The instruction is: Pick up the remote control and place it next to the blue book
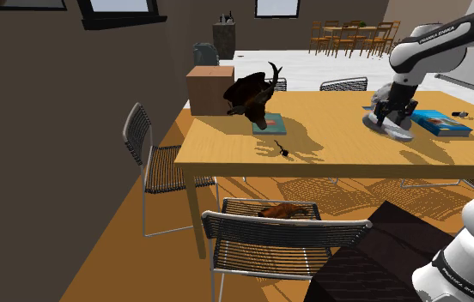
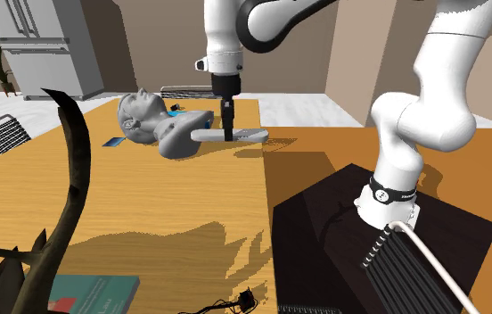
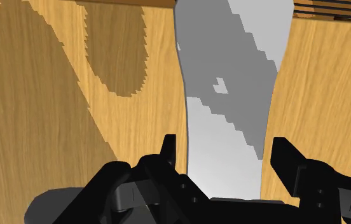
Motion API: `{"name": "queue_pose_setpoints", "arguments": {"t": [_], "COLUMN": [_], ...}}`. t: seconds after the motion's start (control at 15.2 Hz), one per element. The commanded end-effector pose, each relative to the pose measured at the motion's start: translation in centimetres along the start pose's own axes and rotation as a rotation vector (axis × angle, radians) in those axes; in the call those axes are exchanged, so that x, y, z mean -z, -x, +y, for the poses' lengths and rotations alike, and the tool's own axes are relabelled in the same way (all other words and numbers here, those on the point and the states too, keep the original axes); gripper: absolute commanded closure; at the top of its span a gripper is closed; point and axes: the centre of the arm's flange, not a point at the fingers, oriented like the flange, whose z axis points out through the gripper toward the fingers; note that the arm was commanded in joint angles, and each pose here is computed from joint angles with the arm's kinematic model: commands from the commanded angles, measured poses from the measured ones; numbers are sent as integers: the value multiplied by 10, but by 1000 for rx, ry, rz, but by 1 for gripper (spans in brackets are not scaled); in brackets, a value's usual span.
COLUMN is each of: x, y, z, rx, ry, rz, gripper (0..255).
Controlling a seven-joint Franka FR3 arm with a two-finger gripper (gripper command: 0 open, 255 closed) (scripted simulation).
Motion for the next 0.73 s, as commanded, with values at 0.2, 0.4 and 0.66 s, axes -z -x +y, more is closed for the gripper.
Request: {"name": "queue_pose_setpoints", "arguments": {"t": [0.2,0.4,0.66], "x": [1,2,3], "y": [10,15,22], "z": [66,105,157], "rx": [1,1,1], "ry": [0,0,0], "rz": [1,1,1], "gripper": [255,255,255]}}
